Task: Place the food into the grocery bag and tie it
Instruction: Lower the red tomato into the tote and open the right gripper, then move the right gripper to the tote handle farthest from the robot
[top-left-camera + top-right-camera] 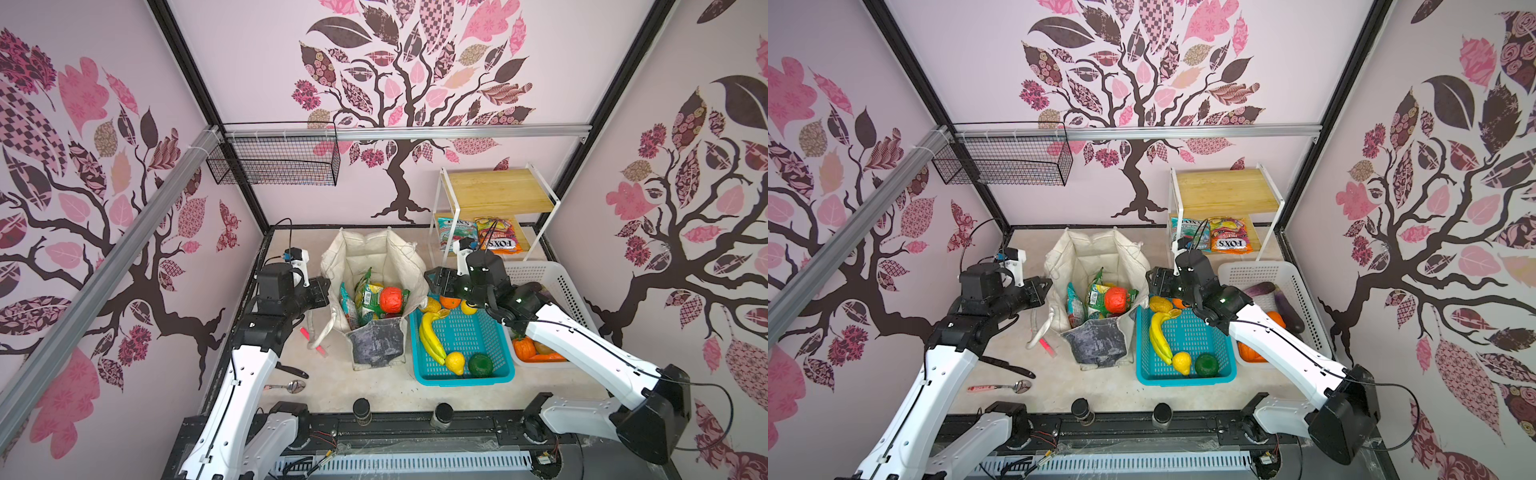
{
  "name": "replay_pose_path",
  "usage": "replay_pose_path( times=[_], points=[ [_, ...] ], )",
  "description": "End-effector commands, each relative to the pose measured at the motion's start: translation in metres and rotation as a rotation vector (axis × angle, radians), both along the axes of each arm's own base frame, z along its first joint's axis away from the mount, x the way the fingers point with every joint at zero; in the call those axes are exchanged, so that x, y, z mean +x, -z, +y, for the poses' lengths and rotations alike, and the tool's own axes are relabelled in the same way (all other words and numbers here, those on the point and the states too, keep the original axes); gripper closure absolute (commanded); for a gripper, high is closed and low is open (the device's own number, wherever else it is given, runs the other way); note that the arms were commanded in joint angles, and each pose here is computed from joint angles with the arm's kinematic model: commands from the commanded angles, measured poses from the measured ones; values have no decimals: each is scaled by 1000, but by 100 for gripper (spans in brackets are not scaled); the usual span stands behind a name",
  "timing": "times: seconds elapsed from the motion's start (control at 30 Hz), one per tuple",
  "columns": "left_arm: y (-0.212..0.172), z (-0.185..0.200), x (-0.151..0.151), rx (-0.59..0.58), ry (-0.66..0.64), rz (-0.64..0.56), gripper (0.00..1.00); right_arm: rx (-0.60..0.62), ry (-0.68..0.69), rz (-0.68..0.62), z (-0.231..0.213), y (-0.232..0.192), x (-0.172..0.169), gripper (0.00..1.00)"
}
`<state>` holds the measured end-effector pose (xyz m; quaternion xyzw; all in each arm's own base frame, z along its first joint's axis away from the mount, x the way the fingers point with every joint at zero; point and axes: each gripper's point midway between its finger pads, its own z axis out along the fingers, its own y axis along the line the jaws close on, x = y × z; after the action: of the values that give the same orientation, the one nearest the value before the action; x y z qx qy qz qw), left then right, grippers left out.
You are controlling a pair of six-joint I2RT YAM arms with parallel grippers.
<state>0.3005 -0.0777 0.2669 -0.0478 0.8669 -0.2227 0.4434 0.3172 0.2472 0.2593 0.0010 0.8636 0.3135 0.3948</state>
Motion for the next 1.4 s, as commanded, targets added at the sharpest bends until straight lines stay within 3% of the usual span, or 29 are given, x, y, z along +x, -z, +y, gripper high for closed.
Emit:
replay_pose_path(
  times=[0.0, 0.1, 0.23, 0.27, 0.43, 0.6, 0.93, 1.1, 1.17, 1.27, 1.37],
  points=[
    [1, 2, -1, 11, -5, -21, 100, 58, -36, -4, 17, -5, 6, 27],
    [-1, 7, 0, 21, -29, -26, 100, 23, -62, 48, 31, 14, 17, 38],
    [-5, 5, 1, -3, -34, -20, 100, 103, -146, 15, 54, -1, 17, 81],
    [-9, 3, 1, -18, -32, -18, 100, 106, -155, 2, 57, -6, 17, 87],
    [-40, 8, 4, -21, -66, -48, 100, 50, -117, -67, 53, -37, 24, 98],
    [-63, 4, 9, -36, -45, -76, 100, 58, -129, -103, 59, -48, 22, 99],
    [-34, -3, 23, -26, -14, 2, 100, 1, -231, -56, 137, -25, 16, 97],
    [-21, 0, 22, -12, -22, 20, 100, 5, -292, -14, 154, -9, 14, 86],
    [-13, 7, 21, 24, -51, 27, 100, 28, -278, -52, 147, -15, 12, 76],
    [-4, 15, 19, 56, -88, 38, 100, 53, -266, -97, 134, -31, 7, 50],
    [-2, 17, 18, 59, -96, 40, 100, 47, -274, -109, 123, -40, 0, 31]
  ],
)
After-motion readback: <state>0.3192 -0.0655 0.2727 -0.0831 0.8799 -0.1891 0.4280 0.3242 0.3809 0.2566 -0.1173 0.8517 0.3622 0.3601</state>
